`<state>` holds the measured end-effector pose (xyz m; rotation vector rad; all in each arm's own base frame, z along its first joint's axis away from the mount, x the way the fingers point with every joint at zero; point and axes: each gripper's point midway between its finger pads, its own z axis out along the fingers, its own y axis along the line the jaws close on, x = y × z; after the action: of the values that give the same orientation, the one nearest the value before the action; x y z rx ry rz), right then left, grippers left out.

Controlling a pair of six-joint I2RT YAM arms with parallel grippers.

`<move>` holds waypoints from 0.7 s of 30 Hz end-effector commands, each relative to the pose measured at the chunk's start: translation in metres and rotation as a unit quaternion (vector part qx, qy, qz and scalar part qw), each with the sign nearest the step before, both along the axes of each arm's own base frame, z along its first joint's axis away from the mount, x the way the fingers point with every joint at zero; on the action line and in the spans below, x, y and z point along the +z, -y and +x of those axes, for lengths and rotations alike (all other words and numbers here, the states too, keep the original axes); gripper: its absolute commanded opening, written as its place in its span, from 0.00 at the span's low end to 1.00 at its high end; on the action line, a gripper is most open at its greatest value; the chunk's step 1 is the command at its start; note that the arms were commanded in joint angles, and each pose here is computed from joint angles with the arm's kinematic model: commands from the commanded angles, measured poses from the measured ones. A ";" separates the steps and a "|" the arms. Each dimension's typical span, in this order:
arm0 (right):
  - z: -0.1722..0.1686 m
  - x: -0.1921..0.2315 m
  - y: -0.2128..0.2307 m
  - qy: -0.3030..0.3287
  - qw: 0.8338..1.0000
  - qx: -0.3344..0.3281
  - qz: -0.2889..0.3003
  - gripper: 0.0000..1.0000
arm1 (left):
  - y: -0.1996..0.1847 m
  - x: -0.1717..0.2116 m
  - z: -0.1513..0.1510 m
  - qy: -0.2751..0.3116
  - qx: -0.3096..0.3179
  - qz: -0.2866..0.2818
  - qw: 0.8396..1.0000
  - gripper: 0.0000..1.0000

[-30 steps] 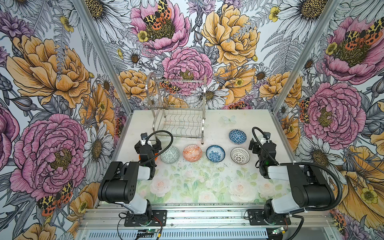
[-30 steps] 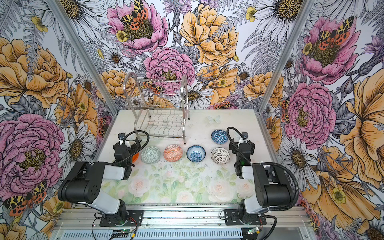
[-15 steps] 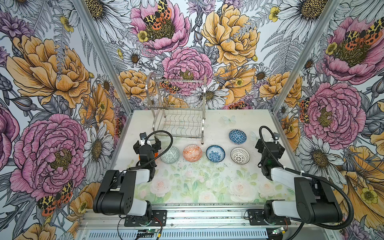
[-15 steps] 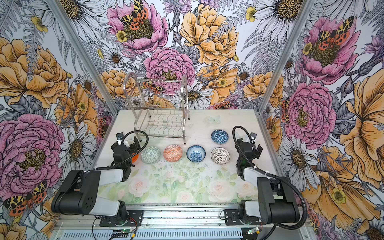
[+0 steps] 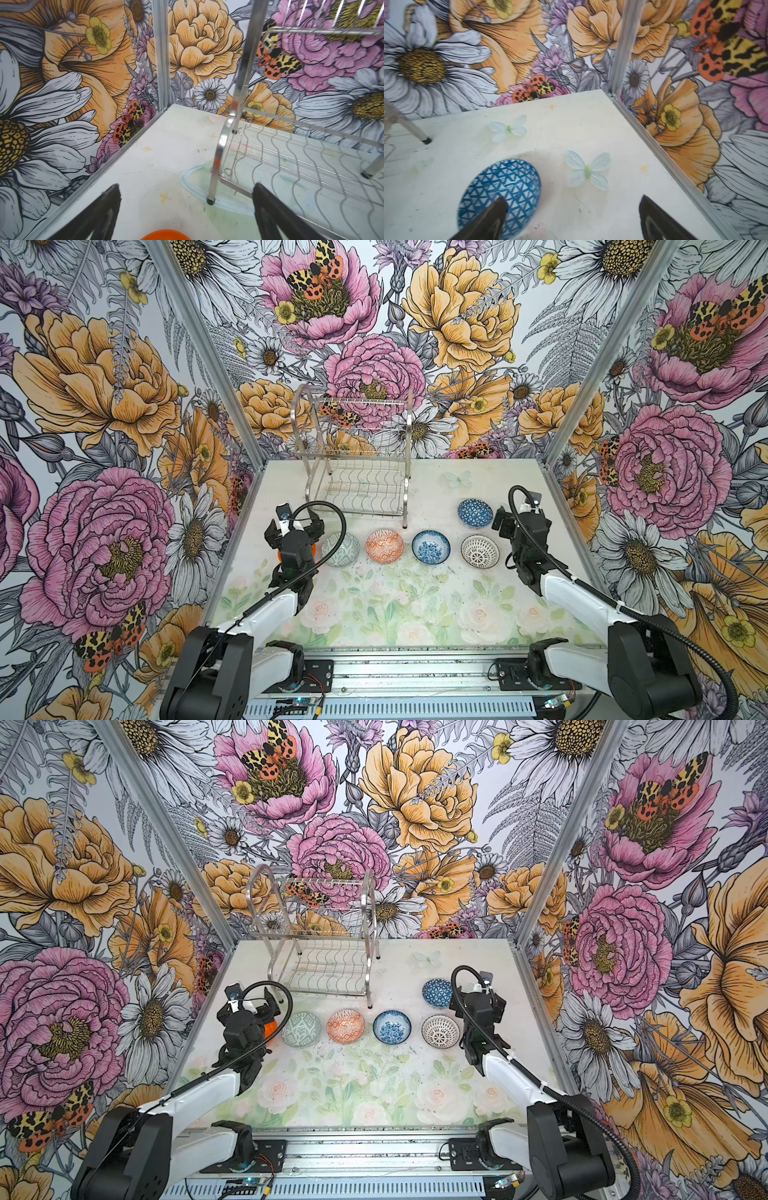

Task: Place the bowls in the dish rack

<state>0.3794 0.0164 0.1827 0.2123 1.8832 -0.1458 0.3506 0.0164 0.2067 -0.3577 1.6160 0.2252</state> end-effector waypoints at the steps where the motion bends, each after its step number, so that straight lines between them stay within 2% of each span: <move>1: 0.002 0.012 -0.041 -0.010 0.998 0.061 -0.015 0.99 | 0.007 0.006 -0.015 0.008 0.004 -0.039 0.999 0.99; 6: 0.020 0.027 -0.107 -0.007 0.992 0.126 -0.011 0.99 | 0.028 0.000 -0.012 -0.004 -0.049 -0.125 0.991 0.99; 9: 0.039 0.038 -0.144 -0.004 0.987 0.159 0.011 1.00 | 0.042 -0.001 -0.009 -0.006 -0.078 -0.191 0.978 0.99; 12: 0.058 0.029 -0.177 -0.017 0.984 0.175 0.019 0.99 | 0.061 -0.001 -0.008 -0.012 -0.120 -0.251 0.960 0.99; 14: 0.066 0.022 -0.203 -0.021 0.982 0.187 0.013 0.99 | 0.075 -0.002 -0.009 -0.027 -0.153 -0.270 0.950 0.99; 21: 0.075 0.005 -0.262 -0.016 0.972 0.233 0.022 0.93 | 0.074 -0.005 -0.028 -0.033 -0.155 -0.299 0.941 0.99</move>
<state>0.4501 0.2605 0.1723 -0.2206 1.9676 0.1523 0.3316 -0.0495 0.2073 -0.5379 1.7308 -0.4315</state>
